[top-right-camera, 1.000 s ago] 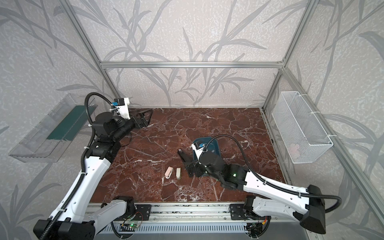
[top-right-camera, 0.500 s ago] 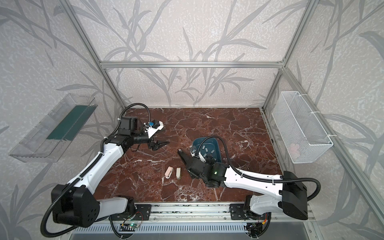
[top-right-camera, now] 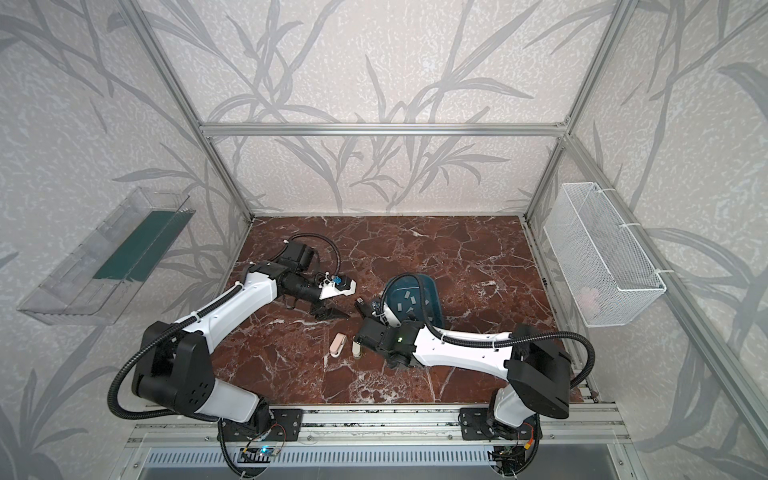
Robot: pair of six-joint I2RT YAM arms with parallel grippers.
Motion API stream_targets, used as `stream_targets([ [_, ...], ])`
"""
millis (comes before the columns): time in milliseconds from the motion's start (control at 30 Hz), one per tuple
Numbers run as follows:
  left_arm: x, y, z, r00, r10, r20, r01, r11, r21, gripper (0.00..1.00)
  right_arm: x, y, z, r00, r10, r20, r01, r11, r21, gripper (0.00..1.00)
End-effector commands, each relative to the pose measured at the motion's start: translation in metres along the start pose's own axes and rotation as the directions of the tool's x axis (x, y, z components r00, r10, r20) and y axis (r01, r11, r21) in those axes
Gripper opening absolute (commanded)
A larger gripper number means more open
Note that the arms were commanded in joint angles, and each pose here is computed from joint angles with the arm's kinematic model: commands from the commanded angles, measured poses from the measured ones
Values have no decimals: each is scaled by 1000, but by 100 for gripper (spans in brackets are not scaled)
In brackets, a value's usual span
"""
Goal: Load the staples into the stapler
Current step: 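Move the left gripper toward the black stapler while the right reaches over the tub, then grasp the black stapler's rear end with the left gripper while the right draws back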
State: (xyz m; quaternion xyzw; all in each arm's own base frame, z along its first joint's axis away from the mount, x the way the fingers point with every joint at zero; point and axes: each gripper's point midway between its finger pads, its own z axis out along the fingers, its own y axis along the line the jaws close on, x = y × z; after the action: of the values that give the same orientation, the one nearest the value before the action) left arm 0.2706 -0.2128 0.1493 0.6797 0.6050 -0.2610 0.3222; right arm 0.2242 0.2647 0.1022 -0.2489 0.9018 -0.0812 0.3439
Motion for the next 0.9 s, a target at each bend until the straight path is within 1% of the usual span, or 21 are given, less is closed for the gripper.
stream_targets([
  [0,1,-8,4,996,88,-33,-87,995,47,73,2,-15,4,1000,5,-20,-3,997,82,84],
  [133,-4,-11,9,992,121,-24,-119,991,68,73,7,-25,10,999,27,-36,-23,994,110,81],
  [267,-11,-12,15,988,155,-4,-154,984,90,73,11,-33,14,998,52,-42,-47,993,110,80],
  [467,-13,-19,32,971,236,-36,-228,962,152,73,16,-50,16,994,94,-50,-88,988,124,79],
  [600,-15,-25,46,957,286,-46,-271,940,208,72,6,-55,3,993,122,-4,-121,988,93,79],
  [700,-19,-28,54,955,295,-29,-280,930,237,72,-4,-63,-13,985,164,49,-167,984,60,78],
  [800,-23,-32,61,954,301,-14,-287,922,261,69,-11,-76,-30,969,220,108,-224,974,25,79],
  [867,-21,-36,65,949,314,-27,-295,915,276,68,-11,-86,-39,953,268,137,-270,963,-6,80],
])
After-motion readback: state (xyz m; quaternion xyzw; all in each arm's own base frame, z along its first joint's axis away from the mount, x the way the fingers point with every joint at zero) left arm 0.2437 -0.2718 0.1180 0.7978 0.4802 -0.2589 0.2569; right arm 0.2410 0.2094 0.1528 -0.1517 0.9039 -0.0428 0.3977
